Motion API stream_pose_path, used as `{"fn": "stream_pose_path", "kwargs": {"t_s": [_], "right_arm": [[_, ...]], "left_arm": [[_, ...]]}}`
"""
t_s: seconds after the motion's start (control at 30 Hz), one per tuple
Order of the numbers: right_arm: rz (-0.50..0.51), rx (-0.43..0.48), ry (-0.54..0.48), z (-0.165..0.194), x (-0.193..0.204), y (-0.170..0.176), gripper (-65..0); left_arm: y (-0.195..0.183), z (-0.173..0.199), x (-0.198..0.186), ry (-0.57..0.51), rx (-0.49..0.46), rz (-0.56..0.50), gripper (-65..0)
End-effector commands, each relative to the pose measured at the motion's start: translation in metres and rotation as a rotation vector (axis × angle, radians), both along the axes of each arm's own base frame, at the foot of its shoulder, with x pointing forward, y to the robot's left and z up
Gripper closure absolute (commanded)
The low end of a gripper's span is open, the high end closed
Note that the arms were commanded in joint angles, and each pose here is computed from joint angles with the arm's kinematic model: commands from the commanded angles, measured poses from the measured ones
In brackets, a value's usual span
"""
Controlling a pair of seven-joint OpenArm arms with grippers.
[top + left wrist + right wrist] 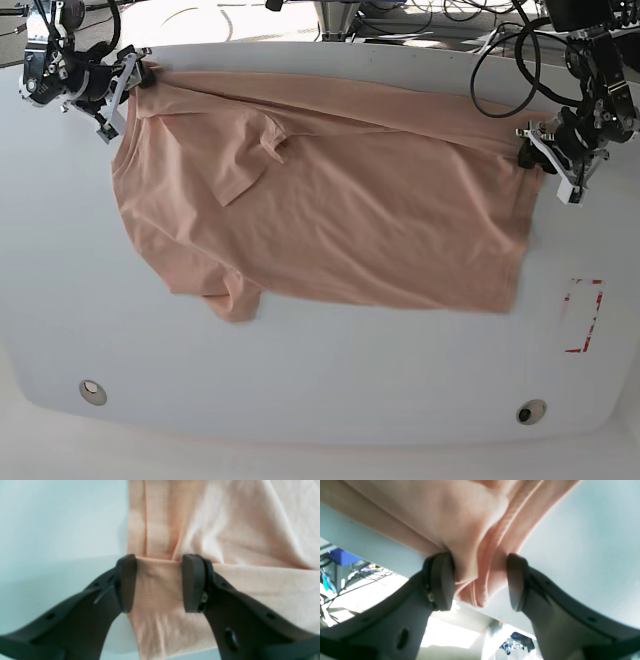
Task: Fold the T-shirt properly
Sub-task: 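Pull the shirt edges apart with both grippers to smooth it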
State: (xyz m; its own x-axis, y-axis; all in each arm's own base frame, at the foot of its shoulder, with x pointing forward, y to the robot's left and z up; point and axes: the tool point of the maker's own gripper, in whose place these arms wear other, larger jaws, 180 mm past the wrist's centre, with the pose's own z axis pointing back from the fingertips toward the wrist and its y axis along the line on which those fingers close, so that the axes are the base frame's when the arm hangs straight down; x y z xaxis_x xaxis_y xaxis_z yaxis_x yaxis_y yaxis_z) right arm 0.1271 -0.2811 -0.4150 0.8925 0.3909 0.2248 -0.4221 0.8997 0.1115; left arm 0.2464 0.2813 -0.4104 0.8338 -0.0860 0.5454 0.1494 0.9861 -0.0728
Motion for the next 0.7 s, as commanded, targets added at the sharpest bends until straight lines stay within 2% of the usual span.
{"fn": "stream_pose_path", "kwargs": {"t_s": [0.0,0.17,0.5,0.67], "right_arm": [[0.038,-0.082,0.002,0.012,0.005,-0.023,-32.0],[0.092,-0.146,0.023,0.023,0.007,-0.038,-32.0],[0.204,-0.201,-0.090,0.059,0.034,-0.023,-32.0],[0.170,-0.110,-0.163,0.070,0.040,0.006,-32.0]], "left_arm": [[0.011,-0.001,-0.006,0.036,0.042,0.004,-28.1],[0.011,-0.001,-0.006,0.038,0.042,0.004,-28.1],[0.011,-0.002,-0.007,0.041,0.043,0.003,-28.1],[0.011,-0.002,-0.007,0.041,0.043,0.003,-28.1]]}}
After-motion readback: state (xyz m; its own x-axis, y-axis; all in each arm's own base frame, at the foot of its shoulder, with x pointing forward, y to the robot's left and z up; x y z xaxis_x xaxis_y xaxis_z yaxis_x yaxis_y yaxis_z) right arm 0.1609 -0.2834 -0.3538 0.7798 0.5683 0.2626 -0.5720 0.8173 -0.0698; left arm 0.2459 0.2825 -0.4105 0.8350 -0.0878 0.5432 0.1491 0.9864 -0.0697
